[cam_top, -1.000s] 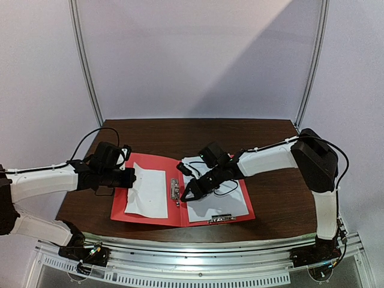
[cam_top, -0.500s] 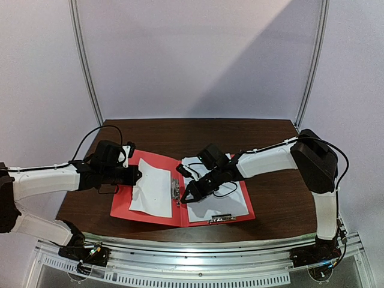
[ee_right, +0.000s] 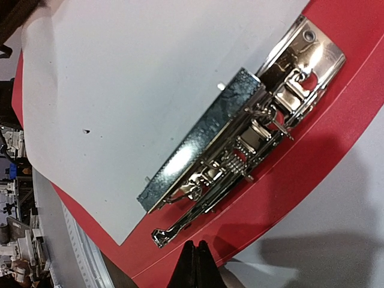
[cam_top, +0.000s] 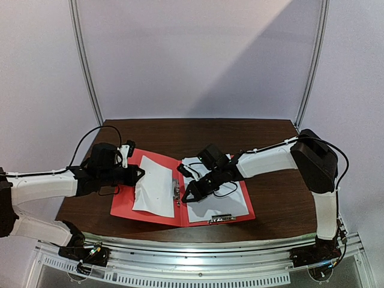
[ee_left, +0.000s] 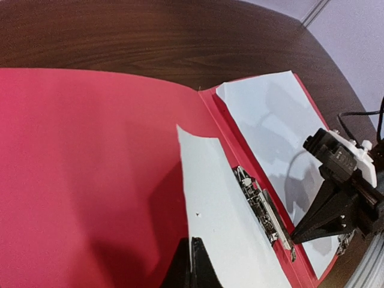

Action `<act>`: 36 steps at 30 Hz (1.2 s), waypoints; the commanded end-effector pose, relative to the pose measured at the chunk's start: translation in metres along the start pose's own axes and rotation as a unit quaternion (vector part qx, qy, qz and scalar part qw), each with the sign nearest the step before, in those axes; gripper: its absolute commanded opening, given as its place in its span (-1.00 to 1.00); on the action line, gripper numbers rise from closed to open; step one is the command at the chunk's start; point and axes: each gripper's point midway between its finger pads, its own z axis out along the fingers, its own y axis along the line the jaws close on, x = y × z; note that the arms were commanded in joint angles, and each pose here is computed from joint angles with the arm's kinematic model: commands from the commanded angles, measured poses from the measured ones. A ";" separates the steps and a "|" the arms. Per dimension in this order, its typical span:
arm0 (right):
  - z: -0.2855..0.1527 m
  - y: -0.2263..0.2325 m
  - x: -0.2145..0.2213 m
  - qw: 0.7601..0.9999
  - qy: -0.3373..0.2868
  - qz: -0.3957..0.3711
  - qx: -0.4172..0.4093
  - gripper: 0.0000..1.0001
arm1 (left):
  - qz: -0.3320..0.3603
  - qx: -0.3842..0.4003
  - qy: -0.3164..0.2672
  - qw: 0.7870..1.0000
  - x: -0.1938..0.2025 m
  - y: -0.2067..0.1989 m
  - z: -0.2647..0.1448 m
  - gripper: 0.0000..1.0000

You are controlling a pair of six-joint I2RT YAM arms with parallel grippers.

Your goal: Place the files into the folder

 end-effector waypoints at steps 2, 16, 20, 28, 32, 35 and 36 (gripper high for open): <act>-0.006 0.003 -0.002 1.000 -0.006 -0.007 0.007 -1.00 | 0.003 -0.014 0.002 1.000 0.002 0.009 0.007 -1.00; -0.007 0.001 0.002 1.000 0.001 -0.005 0.014 -1.00 | -0.002 -0.039 0.036 0.999 0.010 0.018 0.025 -1.00; -0.009 0.001 0.002 1.000 0.001 -0.008 0.015 -1.00 | 0.001 -0.063 0.046 0.997 0.014 0.026 0.020 -1.00; -0.010 0.002 0.001 1.000 0.001 -0.008 0.015 -1.00 | 0.008 -0.081 0.064 0.995 0.020 0.033 0.024 -0.93; -0.009 0.001 0.003 1.000 0.004 -0.007 0.017 -1.00 | 0.004 -0.079 0.060 0.995 0.017 0.032 0.025 -0.83; -0.010 0.001 0.003 1.000 0.004 -0.008 0.017 -1.00 | 0.003 -0.073 0.059 0.996 0.016 0.030 0.025 -0.82; -0.010 0.001 0.003 1.000 0.004 -0.008 0.018 -1.00 | 0.003 -0.073 0.058 0.996 0.016 0.029 0.025 -0.81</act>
